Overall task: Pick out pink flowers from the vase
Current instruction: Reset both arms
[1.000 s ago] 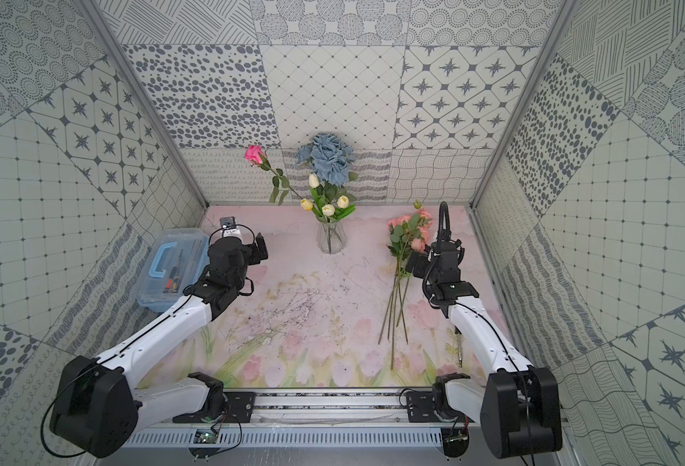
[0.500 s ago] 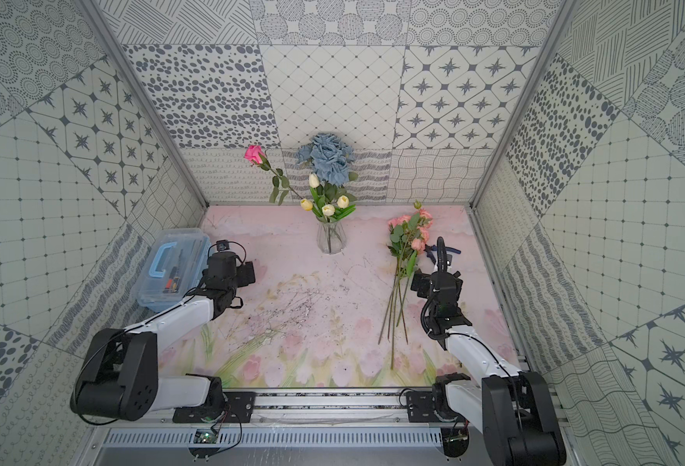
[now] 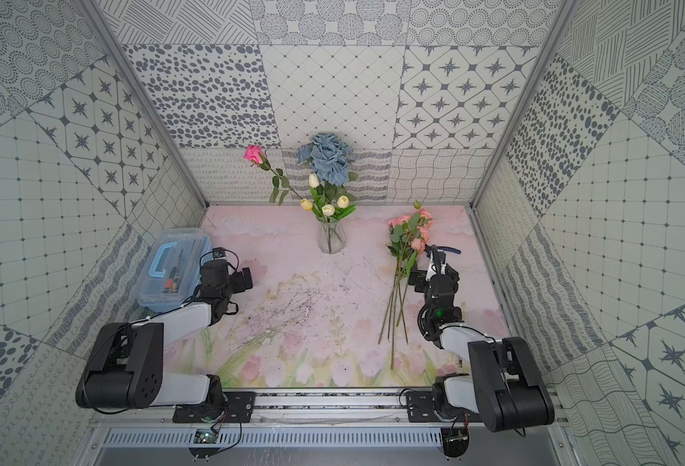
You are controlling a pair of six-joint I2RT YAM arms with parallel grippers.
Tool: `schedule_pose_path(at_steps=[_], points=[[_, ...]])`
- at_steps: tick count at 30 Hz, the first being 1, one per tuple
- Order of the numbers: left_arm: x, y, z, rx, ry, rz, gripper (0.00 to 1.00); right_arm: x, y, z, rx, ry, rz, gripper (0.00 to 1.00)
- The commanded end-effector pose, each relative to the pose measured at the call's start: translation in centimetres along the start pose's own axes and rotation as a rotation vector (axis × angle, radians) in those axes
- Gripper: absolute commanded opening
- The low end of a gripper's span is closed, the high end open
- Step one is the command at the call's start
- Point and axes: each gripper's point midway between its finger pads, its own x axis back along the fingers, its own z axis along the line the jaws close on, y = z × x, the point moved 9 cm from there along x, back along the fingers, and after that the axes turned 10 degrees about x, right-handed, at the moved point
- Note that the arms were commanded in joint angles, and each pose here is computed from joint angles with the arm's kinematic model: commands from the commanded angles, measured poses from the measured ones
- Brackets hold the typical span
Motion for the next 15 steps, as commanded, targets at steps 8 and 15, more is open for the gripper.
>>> schedule_pose_path(at_steps=[8, 15], points=[[-0.3, 0.7, 0.5, 0.020, -0.144, -0.188, 0.99, -2.3, -1.5, 0.9, 0.008, -0.012, -0.036, 0.98], [-2.0, -0.7, -0.2, -0.027, -0.223, -0.153, 0.99, -4.0, -1.1, 0.9, 0.009, 0.022, 0.040, 0.98]])
